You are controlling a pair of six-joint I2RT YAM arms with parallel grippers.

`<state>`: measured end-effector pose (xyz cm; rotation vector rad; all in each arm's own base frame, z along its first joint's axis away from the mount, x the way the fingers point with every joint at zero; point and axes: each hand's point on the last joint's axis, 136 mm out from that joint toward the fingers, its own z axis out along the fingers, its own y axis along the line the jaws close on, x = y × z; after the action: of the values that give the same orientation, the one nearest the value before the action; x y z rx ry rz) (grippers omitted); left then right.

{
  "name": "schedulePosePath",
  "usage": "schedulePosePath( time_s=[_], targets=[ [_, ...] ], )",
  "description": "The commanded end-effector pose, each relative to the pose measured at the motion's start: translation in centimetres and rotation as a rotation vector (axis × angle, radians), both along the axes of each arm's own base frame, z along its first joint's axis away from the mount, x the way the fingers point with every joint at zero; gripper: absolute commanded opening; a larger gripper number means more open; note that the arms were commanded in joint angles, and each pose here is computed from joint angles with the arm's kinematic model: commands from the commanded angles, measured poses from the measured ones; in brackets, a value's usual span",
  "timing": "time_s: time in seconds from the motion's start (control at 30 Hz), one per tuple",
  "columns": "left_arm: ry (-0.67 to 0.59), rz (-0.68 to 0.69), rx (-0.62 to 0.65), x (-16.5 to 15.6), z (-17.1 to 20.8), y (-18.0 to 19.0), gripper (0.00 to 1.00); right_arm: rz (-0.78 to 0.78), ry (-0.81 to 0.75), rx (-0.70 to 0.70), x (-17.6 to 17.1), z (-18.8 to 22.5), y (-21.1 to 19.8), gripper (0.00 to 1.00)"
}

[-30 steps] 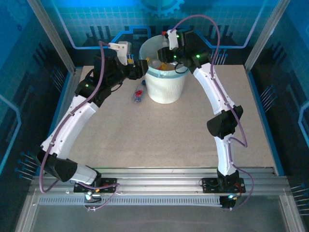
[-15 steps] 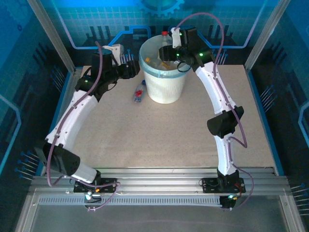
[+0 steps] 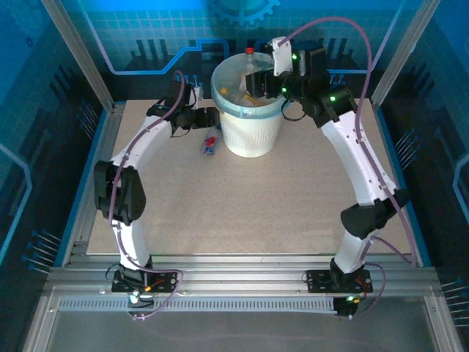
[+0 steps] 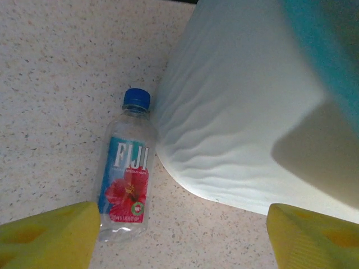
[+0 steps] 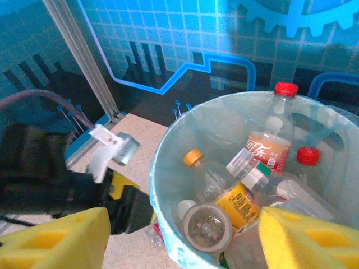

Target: Put the plastic bottles in the bin

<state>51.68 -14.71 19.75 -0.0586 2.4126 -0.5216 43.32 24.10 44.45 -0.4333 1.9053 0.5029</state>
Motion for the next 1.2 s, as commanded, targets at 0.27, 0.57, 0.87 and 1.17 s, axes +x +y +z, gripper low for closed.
schedulePosePath(
  time_s=[0.27,0.57,0.87,1.17],
  targets=[
    [0.157,-0.001,0.023,1.1,-7.5,1.0,0.79,-0.047,-0.100,-0.057,-1.1,0.3,-1.9,0.73],
    [0.243,0.000,0.080,0.7,-12.6,1.7,0.78,-0.034,-0.079,-0.058,-1.1,-0.5,-1.7,0.73],
    [0.301,-0.008,0.110,0.2,-15.3,2.0,0.76,-0.039,-0.070,-0.063,-1.3,-0.8,-1.8,0.73],
    [0.306,-0.011,0.144,-0.1,-15.5,2.5,0.60,-0.051,-0.051,-0.072,-1.3,-1.3,-2.1,0.74]
  ],
)
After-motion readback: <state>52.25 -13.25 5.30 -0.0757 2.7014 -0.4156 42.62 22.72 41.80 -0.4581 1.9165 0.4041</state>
